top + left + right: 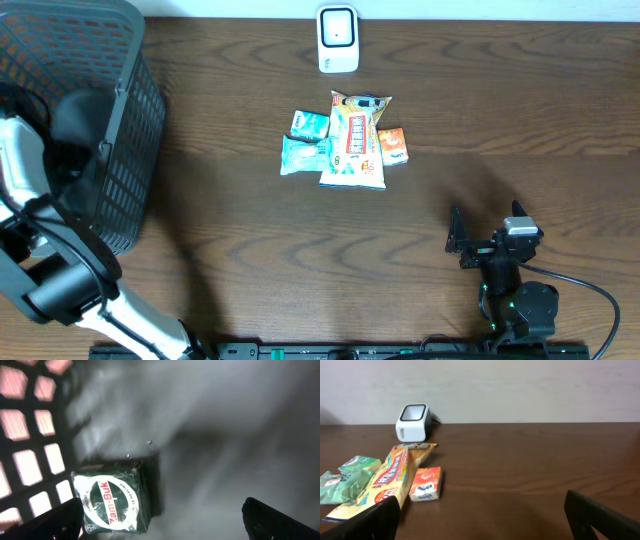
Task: Scan the item barcode
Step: 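Move the left gripper into the basket over the dark green Zam-Buk tin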
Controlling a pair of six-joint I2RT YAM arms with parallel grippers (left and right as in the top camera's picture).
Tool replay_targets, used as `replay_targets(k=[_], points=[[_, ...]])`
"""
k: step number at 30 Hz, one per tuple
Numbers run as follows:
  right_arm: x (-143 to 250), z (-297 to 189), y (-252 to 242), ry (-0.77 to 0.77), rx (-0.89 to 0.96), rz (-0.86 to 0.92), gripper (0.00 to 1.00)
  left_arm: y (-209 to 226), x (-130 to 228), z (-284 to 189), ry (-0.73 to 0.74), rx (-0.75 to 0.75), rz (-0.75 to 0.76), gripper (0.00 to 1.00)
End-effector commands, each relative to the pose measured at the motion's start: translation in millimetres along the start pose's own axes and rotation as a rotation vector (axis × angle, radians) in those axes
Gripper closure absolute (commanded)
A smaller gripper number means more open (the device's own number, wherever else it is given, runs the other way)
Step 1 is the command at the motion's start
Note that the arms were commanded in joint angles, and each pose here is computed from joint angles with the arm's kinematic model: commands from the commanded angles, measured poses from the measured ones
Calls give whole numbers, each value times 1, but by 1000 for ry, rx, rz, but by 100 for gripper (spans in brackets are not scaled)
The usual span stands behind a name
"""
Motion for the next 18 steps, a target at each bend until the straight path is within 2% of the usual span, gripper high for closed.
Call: replay_targets(k=[1,18], points=[[1,0,-3,3,15,-1,1,3,11,24,61,-49,-10,2],[1,0,-3,3,15,-1,1,-6,8,28,57,-13,-17,2]])
Point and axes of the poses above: each gripper's point midway between its finger pads, its own z axis out along the fingers, its own y axis along the line the jaws close on, x = y × z, the point moved 2 cm from there along -z, back along the fingers, and after that the axes turned 6 degrees about z, right-handed, at the moved point
